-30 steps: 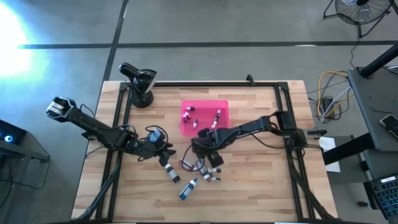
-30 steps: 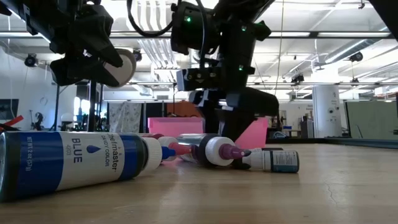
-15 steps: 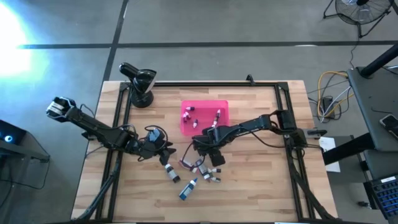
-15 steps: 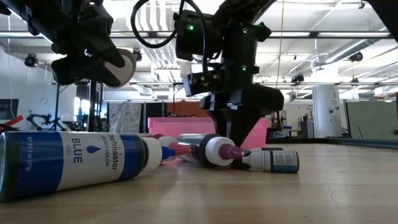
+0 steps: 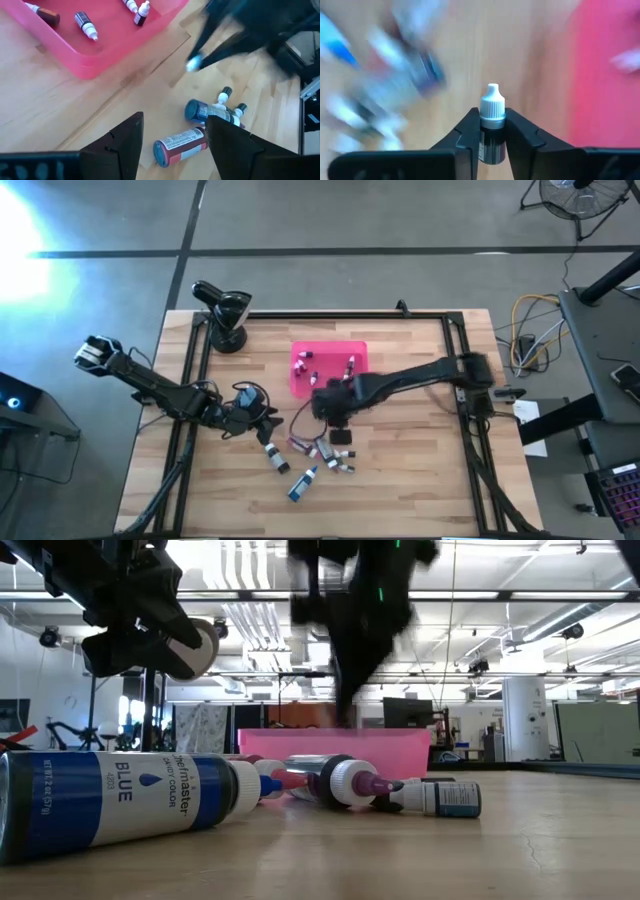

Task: Pick & Place food coloring
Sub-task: Put the green food coloring bottle into the pink bin

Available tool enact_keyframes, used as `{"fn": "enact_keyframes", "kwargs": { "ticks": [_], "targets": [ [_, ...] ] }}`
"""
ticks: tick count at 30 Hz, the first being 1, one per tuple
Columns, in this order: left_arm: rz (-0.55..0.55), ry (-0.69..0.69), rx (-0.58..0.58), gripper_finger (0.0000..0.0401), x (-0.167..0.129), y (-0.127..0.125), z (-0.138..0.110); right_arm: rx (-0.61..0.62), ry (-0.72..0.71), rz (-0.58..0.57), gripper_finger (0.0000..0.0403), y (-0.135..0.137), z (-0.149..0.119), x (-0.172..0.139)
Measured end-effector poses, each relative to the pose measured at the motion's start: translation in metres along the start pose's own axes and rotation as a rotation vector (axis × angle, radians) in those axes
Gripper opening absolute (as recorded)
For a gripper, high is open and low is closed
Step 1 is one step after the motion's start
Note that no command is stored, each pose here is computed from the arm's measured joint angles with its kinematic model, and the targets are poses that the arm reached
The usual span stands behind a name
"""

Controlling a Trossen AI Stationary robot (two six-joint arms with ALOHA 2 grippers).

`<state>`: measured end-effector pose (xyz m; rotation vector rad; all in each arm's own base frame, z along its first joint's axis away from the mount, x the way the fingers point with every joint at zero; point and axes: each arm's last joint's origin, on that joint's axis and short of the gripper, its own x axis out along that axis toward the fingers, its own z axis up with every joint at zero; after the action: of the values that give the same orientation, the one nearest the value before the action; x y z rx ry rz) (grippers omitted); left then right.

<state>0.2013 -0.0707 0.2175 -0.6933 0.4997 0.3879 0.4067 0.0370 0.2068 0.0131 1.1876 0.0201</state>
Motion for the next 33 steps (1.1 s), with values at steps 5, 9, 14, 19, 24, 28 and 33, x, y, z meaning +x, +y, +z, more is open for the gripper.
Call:
{"fn": "enact_keyframes", "kwargs": {
  "ticks": [5, 9, 14, 19, 24, 28, 33],
  "targets": [
    [0.032, -0.053, -0.001, 0.0188, 0.000, 0.001, 0.002, 0.195, -0.302, -0.232, 0.0086, -0.029, 0.011, -0.074],
    [0.043, -0.071, -0.003, 0.0188, 0.000, 0.001, 0.002, 0.453, -0.359, -0.292, 0.0127, -0.073, 0.003, -0.104],
    [0.043, -0.071, -0.003, 0.0188, 0.000, 0.001, 0.002, 0.583, -0.432, -0.268, 0.0202, -0.085, -0.009, -0.144],
    [0.043, -0.071, -0.003, 0.0188, 0.000, 0.001, 0.002, 0.451, -0.502, -0.256, 0.0257, -0.063, -0.019, -0.180],
    [0.043, -0.071, -0.002, 0.0188, 0.000, 0.001, 0.003, 0.271, -0.382, -0.258, 0.0273, -0.025, -0.036, -0.184],
    [0.000, 0.001, 0.039, 0.0188, 0.001, 0.000, 0.001, 0.214, -0.218, -0.231, 0.0269, 0.006, -0.053, -0.164],
    [-0.126, 0.251, 0.231, 0.0188, 0.005, -0.002, -0.014, 0.221, -0.137, -0.213, 0.0255, 0.034, -0.073, -0.140]
  ]
}}
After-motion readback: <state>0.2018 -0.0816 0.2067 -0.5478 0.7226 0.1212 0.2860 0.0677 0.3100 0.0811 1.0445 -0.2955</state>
